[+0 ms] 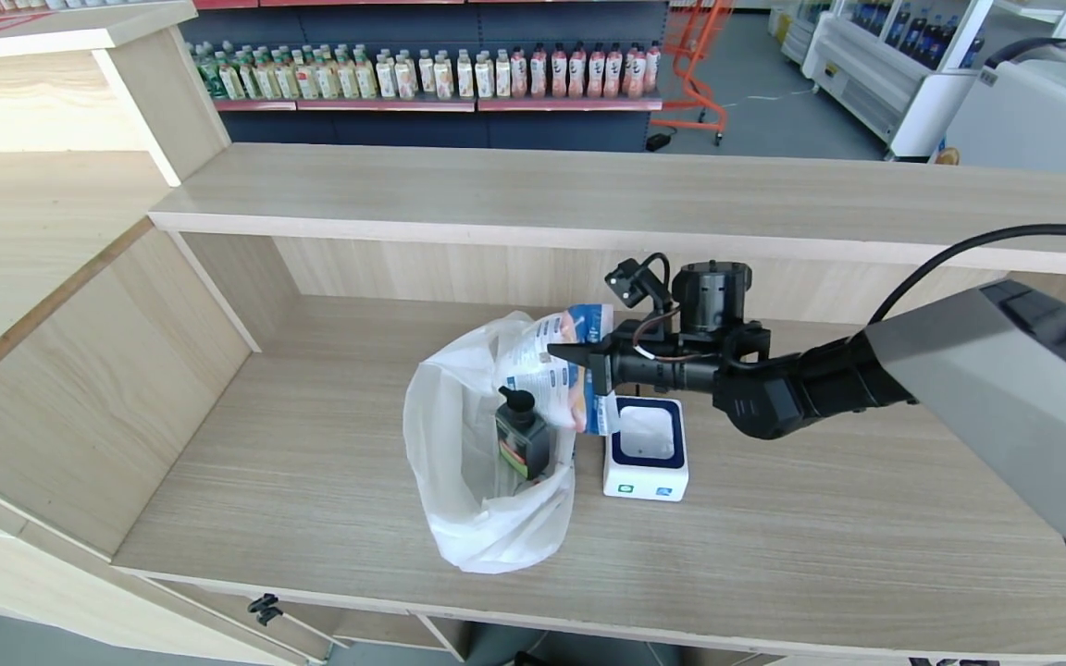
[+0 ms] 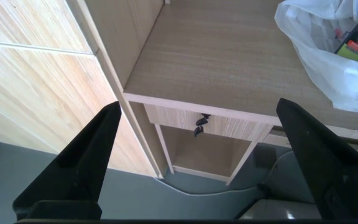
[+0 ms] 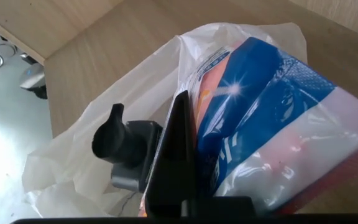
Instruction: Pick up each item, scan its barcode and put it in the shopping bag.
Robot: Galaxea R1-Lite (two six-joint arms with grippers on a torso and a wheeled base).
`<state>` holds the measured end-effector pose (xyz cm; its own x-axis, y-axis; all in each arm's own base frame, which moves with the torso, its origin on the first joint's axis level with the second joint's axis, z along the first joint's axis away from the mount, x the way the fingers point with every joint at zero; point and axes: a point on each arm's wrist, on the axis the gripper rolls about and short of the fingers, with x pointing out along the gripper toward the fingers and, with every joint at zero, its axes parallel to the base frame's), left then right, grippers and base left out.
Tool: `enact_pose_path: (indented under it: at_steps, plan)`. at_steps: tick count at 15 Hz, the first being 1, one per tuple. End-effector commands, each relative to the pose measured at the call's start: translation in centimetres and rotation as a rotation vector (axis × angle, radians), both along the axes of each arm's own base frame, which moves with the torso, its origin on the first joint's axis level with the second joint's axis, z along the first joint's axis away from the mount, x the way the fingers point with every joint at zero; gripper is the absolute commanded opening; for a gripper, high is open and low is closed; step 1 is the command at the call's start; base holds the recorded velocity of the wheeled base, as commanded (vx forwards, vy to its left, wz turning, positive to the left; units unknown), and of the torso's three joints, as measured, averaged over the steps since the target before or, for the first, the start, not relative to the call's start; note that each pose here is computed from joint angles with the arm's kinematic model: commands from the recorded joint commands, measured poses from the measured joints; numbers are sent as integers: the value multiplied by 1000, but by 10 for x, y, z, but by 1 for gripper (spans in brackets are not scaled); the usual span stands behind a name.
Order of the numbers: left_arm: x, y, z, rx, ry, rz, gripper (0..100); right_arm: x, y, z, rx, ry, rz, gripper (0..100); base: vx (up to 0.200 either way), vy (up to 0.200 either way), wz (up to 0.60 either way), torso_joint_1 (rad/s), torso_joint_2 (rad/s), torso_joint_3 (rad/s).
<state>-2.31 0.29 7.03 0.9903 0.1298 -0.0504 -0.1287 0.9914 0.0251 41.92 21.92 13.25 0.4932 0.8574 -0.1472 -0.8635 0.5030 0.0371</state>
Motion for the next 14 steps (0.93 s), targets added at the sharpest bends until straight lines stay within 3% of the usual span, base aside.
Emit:
enact_pose_path:
  at_steps: [1, 6, 7, 11, 14]
  plan:
    - [0, 0, 0, 0, 1, 0, 100, 2, 4, -10, -12, 10, 7, 0, 0, 0, 0, 0, 0, 0]
    - [0, 0, 0, 0, 1, 0, 100, 3, 5, -13, -23, 15, 9, 0, 0, 0, 0, 0, 0, 0]
    - [0, 0, 0, 0, 1, 0, 100, 4, 5, -14, -23, 16, 9, 100, 0, 0, 0, 0, 0, 0]
    - [0, 0, 0, 0, 0, 0, 100, 1, 9, 20, 58, 2, 12, 100, 0, 0, 0, 0, 0, 0]
    - [0, 0, 0, 0, 1, 0, 100, -15, 3, 68, 178, 41, 7, 100, 0, 0, 0, 0, 0, 0]
